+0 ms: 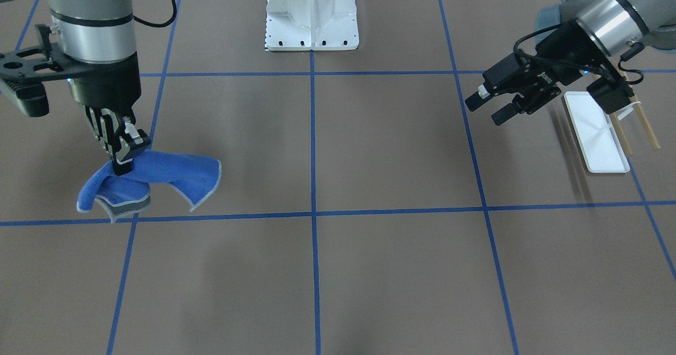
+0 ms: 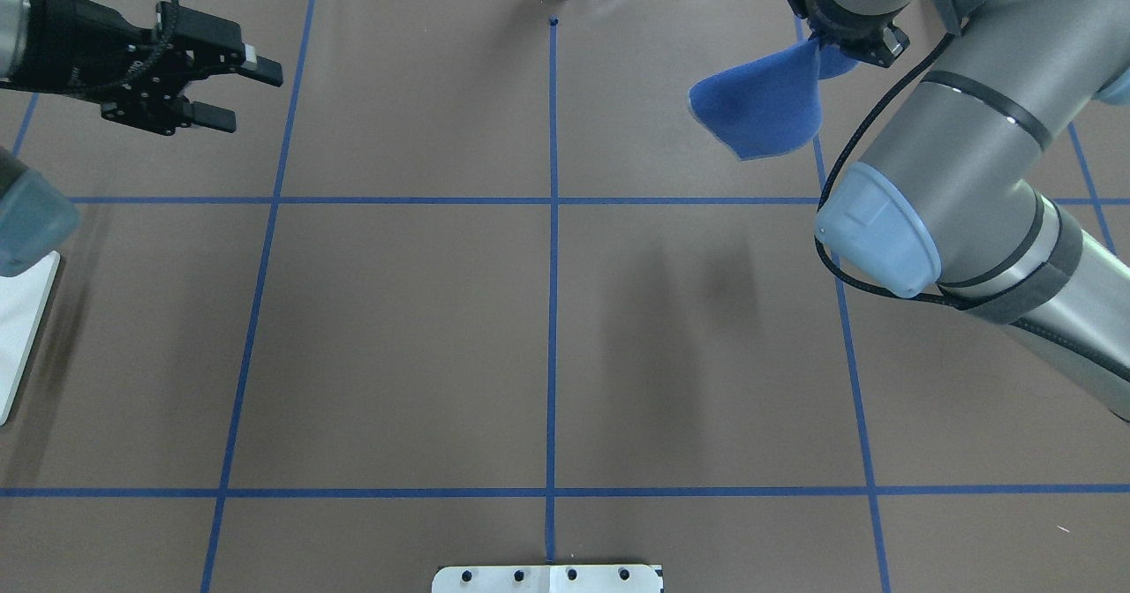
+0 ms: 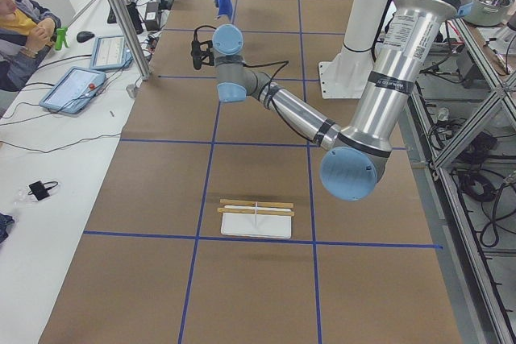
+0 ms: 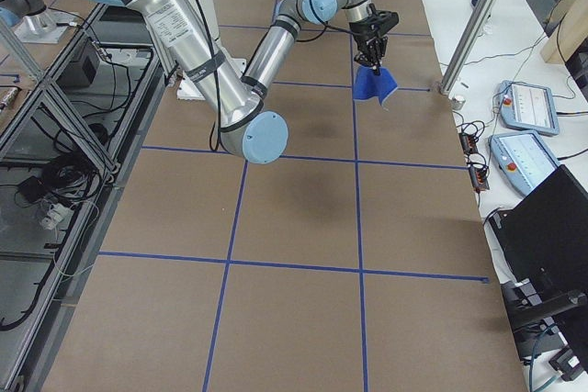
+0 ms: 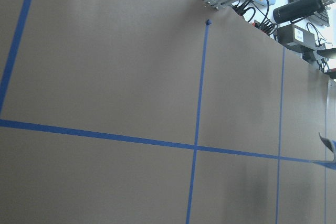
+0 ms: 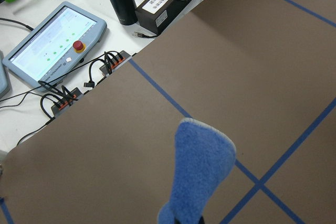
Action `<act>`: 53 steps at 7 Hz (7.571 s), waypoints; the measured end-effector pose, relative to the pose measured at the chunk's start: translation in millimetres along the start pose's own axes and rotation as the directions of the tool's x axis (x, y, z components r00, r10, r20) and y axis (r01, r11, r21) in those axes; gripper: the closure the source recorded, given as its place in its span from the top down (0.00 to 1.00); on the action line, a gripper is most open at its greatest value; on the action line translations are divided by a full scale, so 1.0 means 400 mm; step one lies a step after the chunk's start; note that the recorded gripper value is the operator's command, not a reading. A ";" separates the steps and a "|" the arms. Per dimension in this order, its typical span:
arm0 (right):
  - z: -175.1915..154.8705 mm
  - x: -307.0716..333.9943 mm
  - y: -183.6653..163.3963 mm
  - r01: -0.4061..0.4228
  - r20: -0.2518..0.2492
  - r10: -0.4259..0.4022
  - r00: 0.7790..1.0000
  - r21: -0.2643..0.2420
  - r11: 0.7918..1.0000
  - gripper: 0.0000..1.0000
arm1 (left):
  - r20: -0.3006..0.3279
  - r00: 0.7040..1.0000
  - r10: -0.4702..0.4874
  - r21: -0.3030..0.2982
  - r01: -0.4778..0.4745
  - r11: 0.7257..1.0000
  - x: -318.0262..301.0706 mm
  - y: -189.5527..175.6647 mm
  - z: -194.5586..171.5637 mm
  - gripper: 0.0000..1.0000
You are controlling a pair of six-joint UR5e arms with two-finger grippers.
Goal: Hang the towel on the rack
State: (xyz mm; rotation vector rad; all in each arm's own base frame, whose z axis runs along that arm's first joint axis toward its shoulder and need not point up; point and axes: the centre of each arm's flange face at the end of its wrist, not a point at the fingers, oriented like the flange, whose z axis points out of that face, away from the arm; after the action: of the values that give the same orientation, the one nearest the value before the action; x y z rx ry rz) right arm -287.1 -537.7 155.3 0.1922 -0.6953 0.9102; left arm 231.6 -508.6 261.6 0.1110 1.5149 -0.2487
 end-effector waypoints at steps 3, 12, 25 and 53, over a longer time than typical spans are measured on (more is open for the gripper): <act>-0.089 -0.007 0.074 0.018 0.047 -0.017 0.999 -0.033 0.999 0.00 | -0.117 0.913 -0.391 -0.020 0.392 0.920 0.111 0.105 0.170 0.90; -0.172 -0.090 0.198 0.013 0.134 -0.012 0.991 -0.006 1.000 0.00 | -0.215 0.481 -0.850 -0.228 0.821 0.523 0.299 0.316 0.421 0.97; -0.233 -0.059 0.324 0.022 0.151 -0.019 0.988 -0.022 1.000 0.00 | -0.327 0.411 -0.851 -0.218 0.843 0.491 0.358 0.339 0.479 0.83; 0.044 0.400 -0.158 0.626 0.009 -0.658 0.753 -0.317 0.712 1.00 | 0.497 0.837 0.228 0.439 -0.469 0.766 -0.712 0.030 -0.428 0.00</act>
State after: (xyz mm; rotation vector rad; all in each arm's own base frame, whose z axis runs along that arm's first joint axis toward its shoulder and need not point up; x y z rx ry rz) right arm -179.8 -478.8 277.4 0.0983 -0.5960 0.1249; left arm 57.5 -432.0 534.2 0.7617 0.9256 -0.3661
